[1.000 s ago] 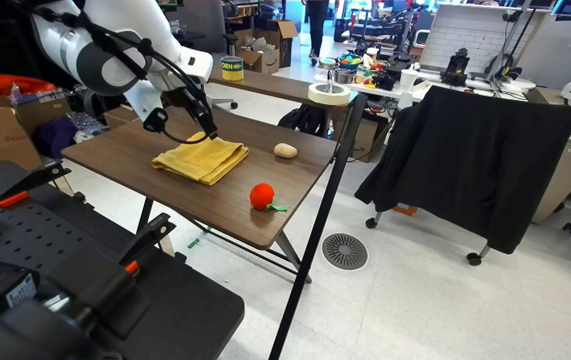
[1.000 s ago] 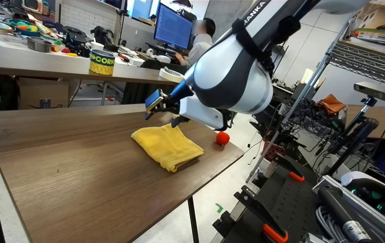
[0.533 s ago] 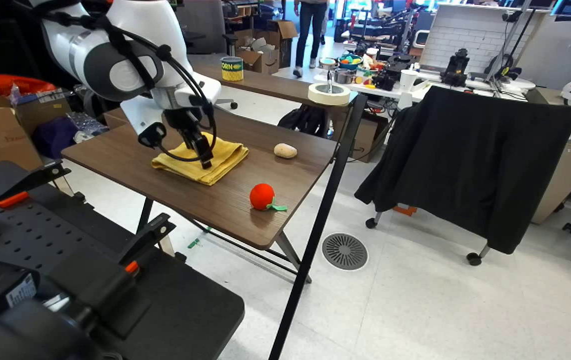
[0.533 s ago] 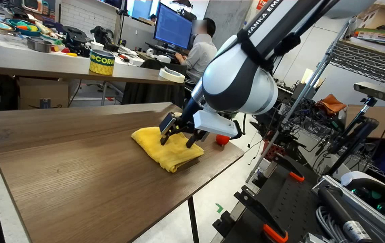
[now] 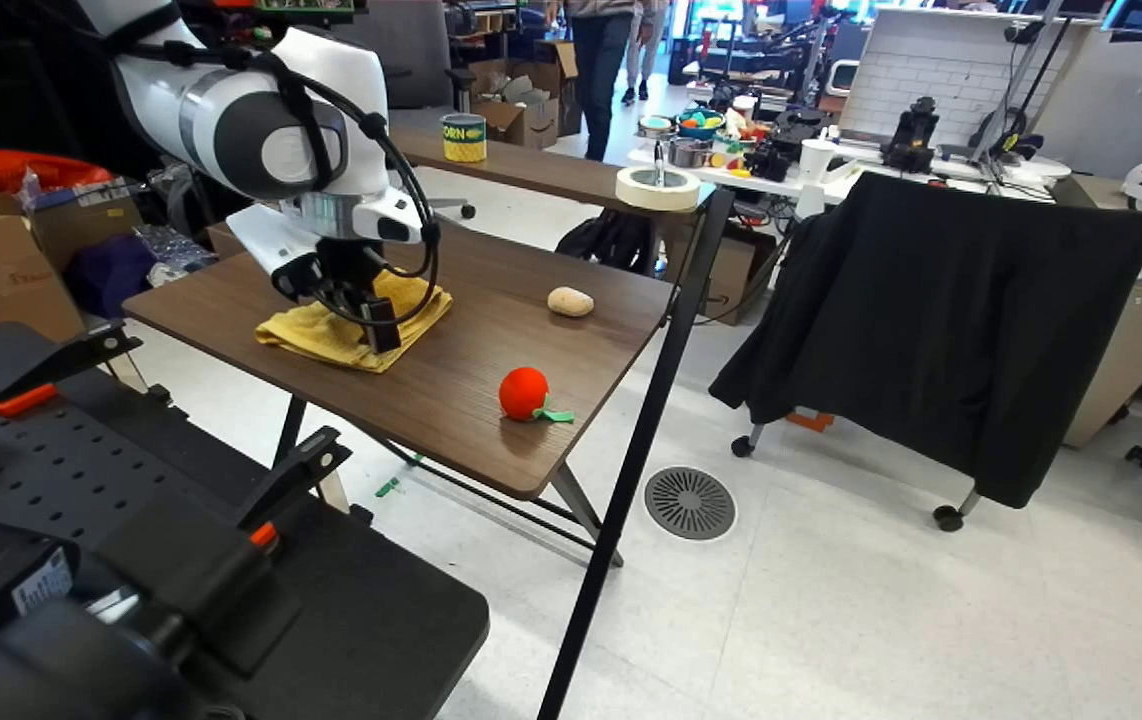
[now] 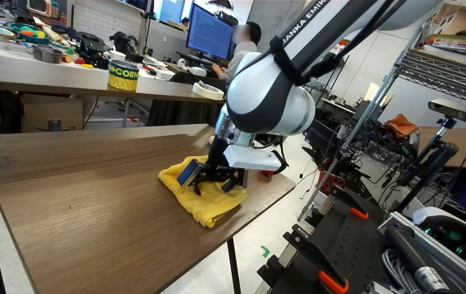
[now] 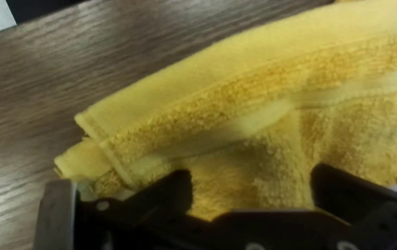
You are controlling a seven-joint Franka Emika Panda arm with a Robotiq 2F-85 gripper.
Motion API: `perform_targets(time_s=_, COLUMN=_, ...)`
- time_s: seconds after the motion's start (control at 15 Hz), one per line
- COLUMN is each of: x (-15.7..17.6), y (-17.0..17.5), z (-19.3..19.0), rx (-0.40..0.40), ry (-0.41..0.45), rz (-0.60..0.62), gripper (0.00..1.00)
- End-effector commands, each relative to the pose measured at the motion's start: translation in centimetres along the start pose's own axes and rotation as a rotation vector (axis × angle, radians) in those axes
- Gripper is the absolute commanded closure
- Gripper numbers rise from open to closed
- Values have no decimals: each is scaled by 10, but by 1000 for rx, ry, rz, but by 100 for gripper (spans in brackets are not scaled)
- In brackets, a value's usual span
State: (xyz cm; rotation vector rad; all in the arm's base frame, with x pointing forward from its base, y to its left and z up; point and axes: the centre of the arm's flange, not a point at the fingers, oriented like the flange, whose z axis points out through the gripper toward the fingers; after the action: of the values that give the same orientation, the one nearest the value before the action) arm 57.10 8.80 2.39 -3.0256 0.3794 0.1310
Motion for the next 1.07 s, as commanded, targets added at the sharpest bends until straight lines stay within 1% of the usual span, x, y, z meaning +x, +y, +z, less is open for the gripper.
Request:
perform_targets(time_s=0.0, x=5, y=-31, z=48, rx=-74, ry=-95, rz=-92, gripper=0)
perform_targets(time_s=0.2, x=-2, y=-69, z=56, rx=-116, ry=-85, rz=-195, gripper=0)
perform_targets(time_s=0.4, x=-19, y=-113, z=61, rx=-123, ry=-64, rz=-313, gripper=0)
perform_targets(time_s=0.6, x=-33, y=-143, z=65, rx=-124, ry=-50, rz=-389, gripper=0)
perform_targets(time_s=0.73, x=-30, y=-151, z=64, rx=-127, ry=-37, rz=-400, gripper=0)
perform_targets(time_s=0.8, x=-24, y=-152, z=62, rx=-128, ry=-12, rz=-396, gripper=0)
perform_targets(time_s=1.0, x=3, y=-144, z=52, rx=-122, ry=56, rz=-347, gripper=0)
